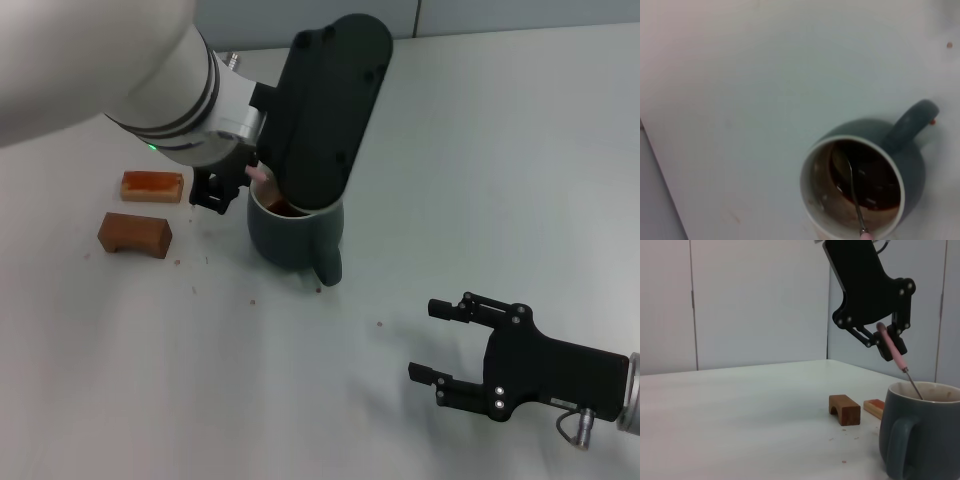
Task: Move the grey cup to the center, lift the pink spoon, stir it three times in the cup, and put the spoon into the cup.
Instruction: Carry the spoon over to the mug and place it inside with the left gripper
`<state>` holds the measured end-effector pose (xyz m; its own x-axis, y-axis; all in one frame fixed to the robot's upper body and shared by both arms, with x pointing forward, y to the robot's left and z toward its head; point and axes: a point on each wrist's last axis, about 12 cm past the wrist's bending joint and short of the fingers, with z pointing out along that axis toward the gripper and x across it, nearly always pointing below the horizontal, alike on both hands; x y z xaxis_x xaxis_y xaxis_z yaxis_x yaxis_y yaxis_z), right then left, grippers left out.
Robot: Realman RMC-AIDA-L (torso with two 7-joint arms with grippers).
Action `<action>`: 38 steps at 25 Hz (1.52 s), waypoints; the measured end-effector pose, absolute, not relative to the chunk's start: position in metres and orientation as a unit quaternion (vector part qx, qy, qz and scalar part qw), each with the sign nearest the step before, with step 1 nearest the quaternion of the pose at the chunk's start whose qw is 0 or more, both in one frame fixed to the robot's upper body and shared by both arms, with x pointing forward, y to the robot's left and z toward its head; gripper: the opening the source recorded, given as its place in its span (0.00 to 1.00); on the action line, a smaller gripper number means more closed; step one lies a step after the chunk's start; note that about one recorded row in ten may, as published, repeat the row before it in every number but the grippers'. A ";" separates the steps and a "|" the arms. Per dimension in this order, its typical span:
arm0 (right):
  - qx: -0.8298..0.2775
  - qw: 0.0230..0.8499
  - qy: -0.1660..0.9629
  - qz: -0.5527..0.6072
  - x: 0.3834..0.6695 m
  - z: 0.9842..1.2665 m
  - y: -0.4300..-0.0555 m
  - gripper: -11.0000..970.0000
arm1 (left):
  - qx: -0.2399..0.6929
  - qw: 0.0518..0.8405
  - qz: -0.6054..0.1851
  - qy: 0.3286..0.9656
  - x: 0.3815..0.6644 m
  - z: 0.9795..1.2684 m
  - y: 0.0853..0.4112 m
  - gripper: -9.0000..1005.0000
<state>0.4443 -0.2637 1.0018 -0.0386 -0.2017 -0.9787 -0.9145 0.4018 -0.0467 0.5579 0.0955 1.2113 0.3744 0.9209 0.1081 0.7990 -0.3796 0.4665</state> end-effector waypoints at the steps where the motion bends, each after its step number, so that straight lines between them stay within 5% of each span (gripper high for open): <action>1: -0.436 0.539 0.640 0.331 0.444 1.002 -0.264 0.75 | 0.808 0.166 0.179 0.536 0.561 1.211 0.097 0.23; 20: -0.437 0.539 0.640 0.330 0.445 1.002 -0.264 0.75 | 0.818 0.160 0.163 0.528 0.549 1.215 0.094 0.25; 38: -0.434 0.540 0.640 0.333 0.443 1.002 -0.265 0.76 | 0.796 0.165 0.170 0.558 0.567 1.210 0.106 0.26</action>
<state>0.4426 -0.2645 1.0020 -0.0410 -0.1958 -0.9798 -0.9148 0.4016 -0.0420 0.5666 0.1055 1.2105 0.3204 0.9434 0.0858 0.8315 -0.3234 0.4517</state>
